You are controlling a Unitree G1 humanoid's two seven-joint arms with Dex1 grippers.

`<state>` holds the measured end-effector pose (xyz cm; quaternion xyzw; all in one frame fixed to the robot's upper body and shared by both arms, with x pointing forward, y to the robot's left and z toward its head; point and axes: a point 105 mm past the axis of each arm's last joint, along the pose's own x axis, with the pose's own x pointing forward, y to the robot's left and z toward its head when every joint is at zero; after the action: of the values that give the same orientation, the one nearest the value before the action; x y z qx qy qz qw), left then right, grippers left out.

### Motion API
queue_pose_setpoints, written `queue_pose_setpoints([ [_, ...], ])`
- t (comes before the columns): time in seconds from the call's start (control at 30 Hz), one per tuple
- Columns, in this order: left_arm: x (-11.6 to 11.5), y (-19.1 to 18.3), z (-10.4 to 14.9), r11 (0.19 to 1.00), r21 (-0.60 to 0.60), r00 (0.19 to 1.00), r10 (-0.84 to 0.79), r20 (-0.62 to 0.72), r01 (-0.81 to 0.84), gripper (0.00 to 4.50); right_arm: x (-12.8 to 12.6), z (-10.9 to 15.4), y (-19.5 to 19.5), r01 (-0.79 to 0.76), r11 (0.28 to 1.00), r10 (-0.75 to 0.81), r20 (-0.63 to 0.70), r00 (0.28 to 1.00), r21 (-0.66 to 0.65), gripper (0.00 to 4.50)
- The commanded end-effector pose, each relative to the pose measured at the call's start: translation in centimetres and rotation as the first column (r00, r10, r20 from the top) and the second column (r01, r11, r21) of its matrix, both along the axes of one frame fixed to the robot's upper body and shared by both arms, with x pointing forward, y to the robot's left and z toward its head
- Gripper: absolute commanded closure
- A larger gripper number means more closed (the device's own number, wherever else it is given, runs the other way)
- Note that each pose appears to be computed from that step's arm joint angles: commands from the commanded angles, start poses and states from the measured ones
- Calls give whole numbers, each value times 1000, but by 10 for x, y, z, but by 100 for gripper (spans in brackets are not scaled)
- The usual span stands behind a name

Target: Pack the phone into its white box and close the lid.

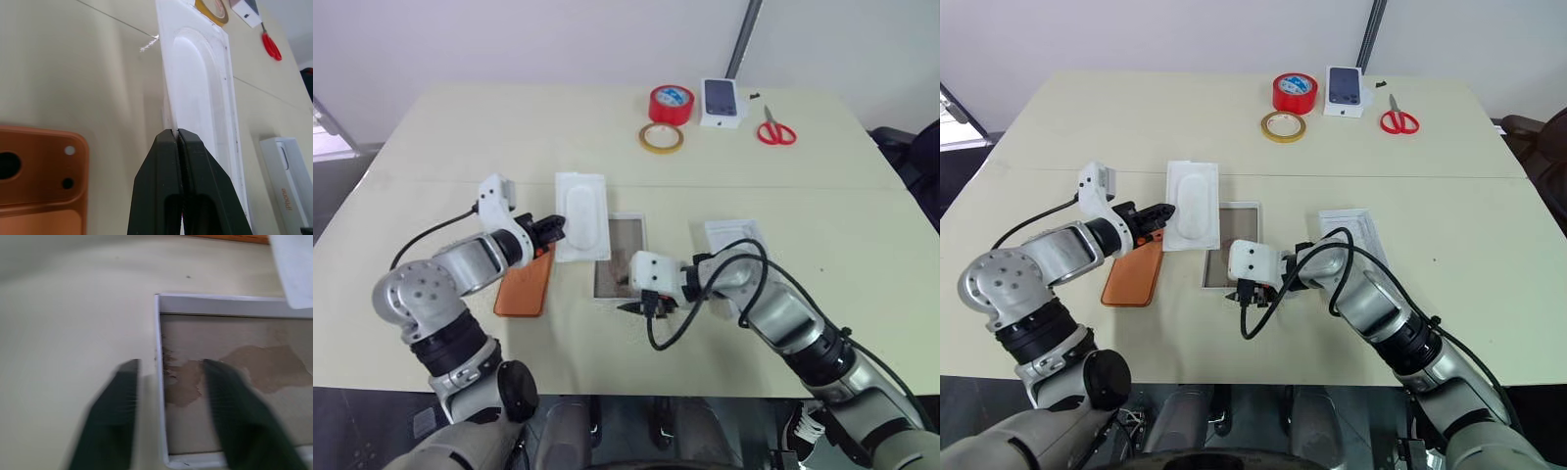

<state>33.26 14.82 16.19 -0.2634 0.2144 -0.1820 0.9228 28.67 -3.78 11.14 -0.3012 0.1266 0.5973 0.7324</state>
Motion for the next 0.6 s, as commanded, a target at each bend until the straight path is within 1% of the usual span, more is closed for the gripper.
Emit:
queue_pose_setpoints([
  [0.03, -5, -11, 7, 999, 19, 999, -37, 39, 36, 450, 6, 33, -12, 58, 994, -63, 48, 997, 90, 59],
  [0.17, -9, -23, 0, 997, 33, 998, -65, 21, 64, 450, 9, 46, -39, 123, 985, -129, 46, 991, 118, 59],
  [0.23, -12, -29, -7, 996, 51, 997, -78, -3, 78, 450, 17, 50, -53, 179, 976, -186, 51, 981, 124, 59],
  [0.3, -14, -37, -11, 994, 45, 995, -94, -18, 94, 450, 25, 53, -64, 227, 966, -235, 59, 970, 127, 59],
  [0.43, -19, -53, -18, 992, 43, 992, -119, -44, 121, 450, 36, 49, -76, 274, 955, -284, 83, 955, 111, 59],
  [0.6, -21, -54, -23, 993, 45, 992, -104, -66, 107, 450, 42, 47, -79, 290, 951, -301, 98, 949, 110, 59],
])
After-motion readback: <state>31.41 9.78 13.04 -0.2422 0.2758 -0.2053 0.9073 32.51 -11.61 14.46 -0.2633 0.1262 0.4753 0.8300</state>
